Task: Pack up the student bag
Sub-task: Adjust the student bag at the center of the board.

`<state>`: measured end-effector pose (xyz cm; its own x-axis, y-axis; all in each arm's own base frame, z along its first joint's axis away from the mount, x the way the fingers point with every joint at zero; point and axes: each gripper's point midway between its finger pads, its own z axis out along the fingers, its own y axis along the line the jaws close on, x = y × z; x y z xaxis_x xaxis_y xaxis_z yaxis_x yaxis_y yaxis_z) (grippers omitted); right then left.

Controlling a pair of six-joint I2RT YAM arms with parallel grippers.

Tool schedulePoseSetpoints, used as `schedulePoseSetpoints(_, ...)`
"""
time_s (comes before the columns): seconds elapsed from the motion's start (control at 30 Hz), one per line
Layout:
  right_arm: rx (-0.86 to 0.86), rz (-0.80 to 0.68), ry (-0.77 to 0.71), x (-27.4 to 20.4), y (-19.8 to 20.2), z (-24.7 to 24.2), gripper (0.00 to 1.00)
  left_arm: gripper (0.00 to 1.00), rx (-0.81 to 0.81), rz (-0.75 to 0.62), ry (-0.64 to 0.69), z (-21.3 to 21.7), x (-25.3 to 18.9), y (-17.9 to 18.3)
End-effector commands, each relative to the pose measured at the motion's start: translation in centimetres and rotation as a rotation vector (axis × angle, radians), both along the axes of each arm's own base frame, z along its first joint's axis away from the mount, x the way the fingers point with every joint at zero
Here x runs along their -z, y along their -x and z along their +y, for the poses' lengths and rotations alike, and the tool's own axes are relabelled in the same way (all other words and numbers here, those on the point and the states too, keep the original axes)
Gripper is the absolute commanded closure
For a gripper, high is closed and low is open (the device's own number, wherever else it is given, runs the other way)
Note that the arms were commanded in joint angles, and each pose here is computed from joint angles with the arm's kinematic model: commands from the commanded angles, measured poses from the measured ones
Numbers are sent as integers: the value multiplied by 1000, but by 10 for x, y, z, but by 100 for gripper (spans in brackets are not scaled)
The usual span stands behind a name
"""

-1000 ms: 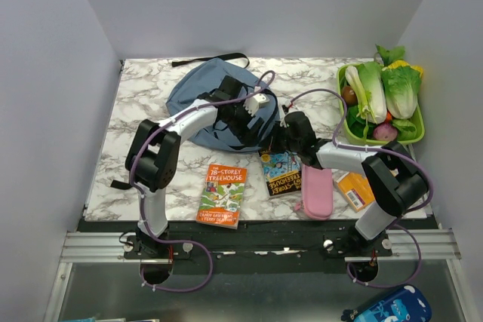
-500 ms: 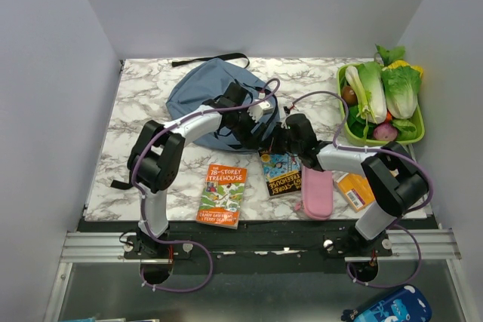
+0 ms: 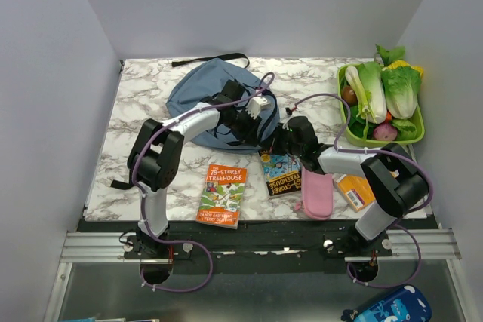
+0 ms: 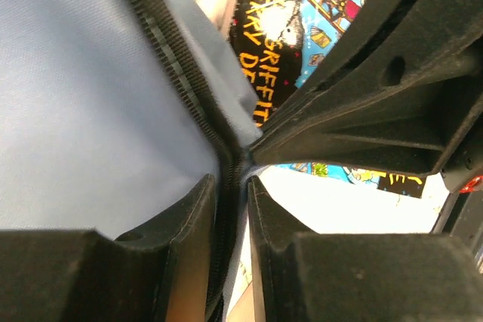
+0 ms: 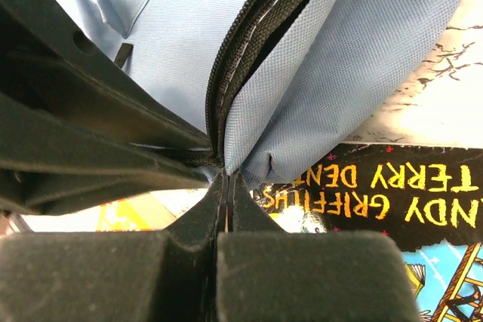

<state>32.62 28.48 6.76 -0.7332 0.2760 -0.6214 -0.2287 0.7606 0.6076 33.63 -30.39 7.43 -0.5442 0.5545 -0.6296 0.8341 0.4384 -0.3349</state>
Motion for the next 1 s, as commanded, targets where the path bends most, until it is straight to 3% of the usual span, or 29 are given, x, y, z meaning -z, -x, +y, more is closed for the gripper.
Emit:
schedulePoseSetpoints(0.0, -37, 114, 71, 32, 29, -11, 99, 71, -124, 0, 72, 18, -21, -41)
schedulePoseSetpoints(0.13, -42, 114, 75, 32, 29, -10, 99, 73, -159, 58, 114, 24, -23, -40)
schedulePoseSetpoints(0.33, -43, 115, 77, 31, 28, -9, 99, 76, -168, 32, 110, 26, -23, -40)
schedulePoseSetpoints(0.43, -44, 112, 82, 31, 29, -10, 99, 85, -174, 3, 98, 28, -27, -44)
schedulePoseSetpoints(0.5, -44, 111, 88, 31, 29, -11, 99, 99, -184, -36, 74, 32, -28, -50)
schedulePoseSetpoints(0.63, -43, 115, 88, 32, 31, -12, 99, 100, -187, -133, 45, 41, -44, -57)
schedulePoseSetpoints(0.87, -29, 78, 105, 11, 19, -10, 99, 100, -142, -141, 13, 53, -31, -33)
schedulePoseSetpoints(0.97, -32, 13, 113, -14, 11, -10, 91, 100, -139, -154, 23, 55, -34, -28)
